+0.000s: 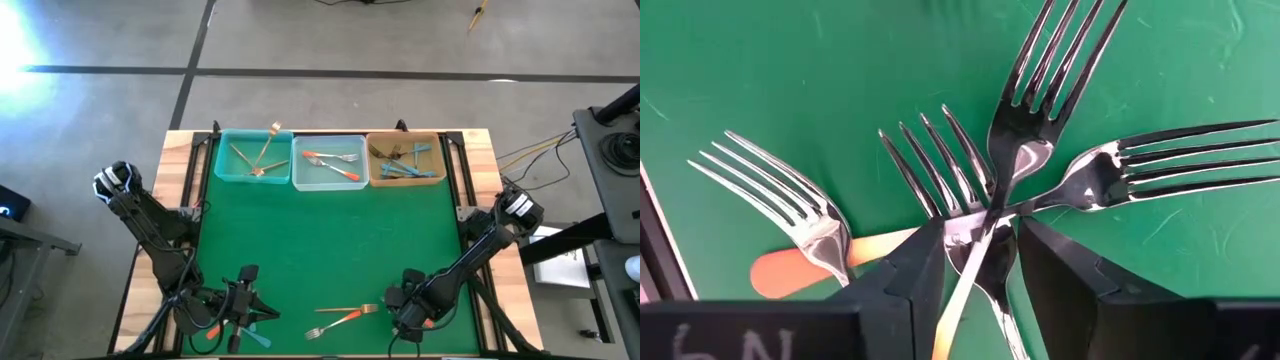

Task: Sort silverware by color (type)
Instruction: Put the orange fork into the white bin

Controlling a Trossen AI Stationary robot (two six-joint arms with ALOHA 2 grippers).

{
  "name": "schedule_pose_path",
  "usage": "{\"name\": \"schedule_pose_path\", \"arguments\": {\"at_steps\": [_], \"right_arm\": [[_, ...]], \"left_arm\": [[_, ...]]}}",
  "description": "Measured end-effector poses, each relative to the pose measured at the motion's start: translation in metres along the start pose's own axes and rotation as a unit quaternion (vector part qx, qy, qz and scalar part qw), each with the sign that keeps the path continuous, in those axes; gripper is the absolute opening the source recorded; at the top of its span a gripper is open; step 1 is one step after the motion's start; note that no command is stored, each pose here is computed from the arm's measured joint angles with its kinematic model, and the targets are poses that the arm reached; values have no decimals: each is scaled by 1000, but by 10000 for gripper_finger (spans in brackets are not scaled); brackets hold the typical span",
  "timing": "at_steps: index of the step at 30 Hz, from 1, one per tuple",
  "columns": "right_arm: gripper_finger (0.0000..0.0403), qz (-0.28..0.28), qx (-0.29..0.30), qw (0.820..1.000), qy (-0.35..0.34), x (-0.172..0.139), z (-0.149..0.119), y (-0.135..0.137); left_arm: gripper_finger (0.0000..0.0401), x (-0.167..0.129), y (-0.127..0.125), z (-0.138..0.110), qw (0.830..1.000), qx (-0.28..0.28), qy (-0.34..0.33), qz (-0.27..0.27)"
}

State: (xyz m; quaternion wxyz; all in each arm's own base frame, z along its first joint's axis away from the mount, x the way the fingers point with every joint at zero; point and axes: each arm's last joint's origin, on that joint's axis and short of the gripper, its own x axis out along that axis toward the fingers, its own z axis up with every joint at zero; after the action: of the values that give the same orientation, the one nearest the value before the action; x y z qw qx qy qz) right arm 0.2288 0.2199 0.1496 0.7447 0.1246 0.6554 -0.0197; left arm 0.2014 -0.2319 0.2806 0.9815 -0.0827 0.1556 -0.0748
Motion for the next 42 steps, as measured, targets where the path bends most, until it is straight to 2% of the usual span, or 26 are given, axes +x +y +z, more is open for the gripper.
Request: {"name": "schedule_pose_path", "arguments": {"at_steps": [11, 19, 26, 33, 42], "right_arm": [[157, -9, -17, 1000, 3, 7, -4, -7], [137, -8, -59, 998, 4, 10, -6, -9], [112, -6, -30, 1000, 6, 12, -6, -11], [115, 1, 15, 1000, 19, 13, -7, -11], [120, 24, 3, 999, 48, 9, -10, -9]], "left_arm": [[0, 0, 0, 0, 1000, 0, 0, 0], [0, 0, 0, 0, 1000, 0, 0, 0], [0, 0, 0, -1, 1000, 4, 4, 2], [0, 0, 0, -2, 1000, 7, 11, -2], [0, 0, 1, -4, 1000, 14, 21, -4]]}}
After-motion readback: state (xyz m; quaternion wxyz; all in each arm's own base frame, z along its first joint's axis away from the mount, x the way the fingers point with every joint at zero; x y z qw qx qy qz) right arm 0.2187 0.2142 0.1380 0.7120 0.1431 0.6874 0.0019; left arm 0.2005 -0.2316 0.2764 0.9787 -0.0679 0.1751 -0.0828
